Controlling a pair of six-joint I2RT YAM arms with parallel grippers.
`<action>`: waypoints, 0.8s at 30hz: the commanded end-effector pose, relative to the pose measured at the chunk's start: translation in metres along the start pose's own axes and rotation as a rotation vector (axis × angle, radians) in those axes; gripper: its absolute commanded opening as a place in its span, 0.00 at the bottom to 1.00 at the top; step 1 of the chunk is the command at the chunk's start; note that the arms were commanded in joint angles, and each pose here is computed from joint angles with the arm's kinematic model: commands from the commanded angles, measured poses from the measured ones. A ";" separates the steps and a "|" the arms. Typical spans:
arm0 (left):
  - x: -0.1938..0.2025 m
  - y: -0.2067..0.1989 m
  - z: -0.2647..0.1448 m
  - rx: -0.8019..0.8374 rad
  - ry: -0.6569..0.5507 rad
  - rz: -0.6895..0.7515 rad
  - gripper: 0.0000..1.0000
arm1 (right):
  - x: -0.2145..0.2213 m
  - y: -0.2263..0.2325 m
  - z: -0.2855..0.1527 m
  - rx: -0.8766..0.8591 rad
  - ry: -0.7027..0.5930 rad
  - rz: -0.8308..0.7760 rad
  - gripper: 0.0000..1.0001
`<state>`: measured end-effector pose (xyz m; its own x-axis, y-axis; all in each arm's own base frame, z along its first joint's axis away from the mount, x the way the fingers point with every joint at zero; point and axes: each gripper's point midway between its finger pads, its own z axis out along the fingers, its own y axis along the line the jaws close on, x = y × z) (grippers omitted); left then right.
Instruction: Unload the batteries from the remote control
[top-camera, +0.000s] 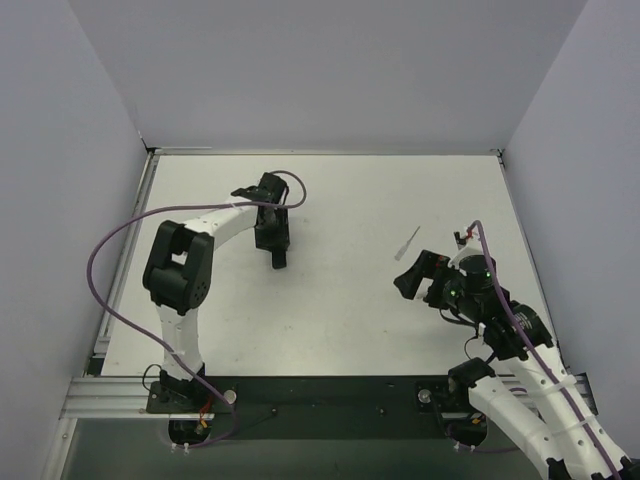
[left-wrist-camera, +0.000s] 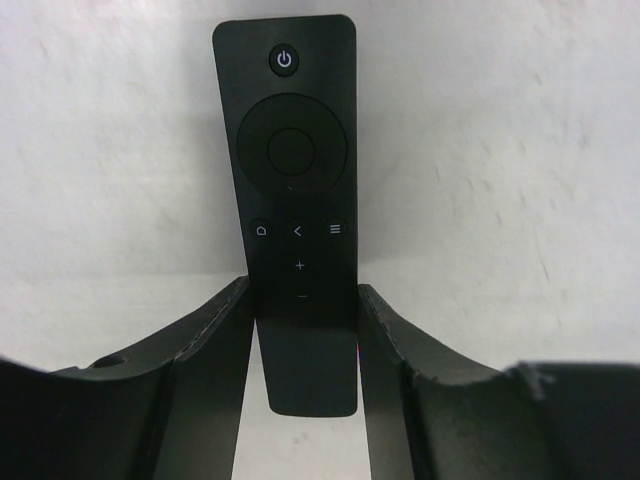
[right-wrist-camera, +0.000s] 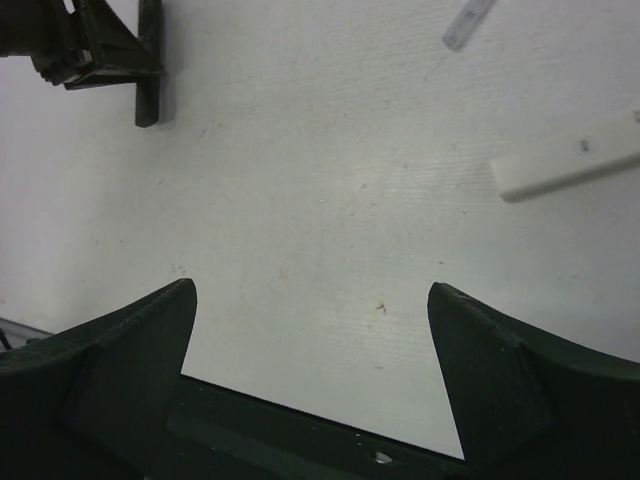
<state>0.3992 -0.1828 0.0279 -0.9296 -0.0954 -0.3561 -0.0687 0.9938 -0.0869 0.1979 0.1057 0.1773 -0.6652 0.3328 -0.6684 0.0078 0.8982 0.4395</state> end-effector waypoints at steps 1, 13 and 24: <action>-0.003 -0.050 -0.063 0.336 -0.059 -0.039 0.30 | 0.008 0.047 0.004 -0.291 0.013 -0.015 0.95; 0.039 -0.101 -0.140 0.821 -0.073 -0.179 0.24 | 0.015 0.100 0.047 -0.513 0.030 0.061 0.92; 0.062 -0.111 -0.162 0.817 -0.115 -0.230 0.24 | 0.032 0.147 0.081 -0.487 0.077 -0.029 0.84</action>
<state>0.2877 -0.2764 0.1306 -0.9161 -0.2933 -0.2734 0.0169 0.6529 -0.7572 0.2156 0.2505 0.1389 -0.7842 0.2280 -0.5771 -0.2912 0.6860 0.6668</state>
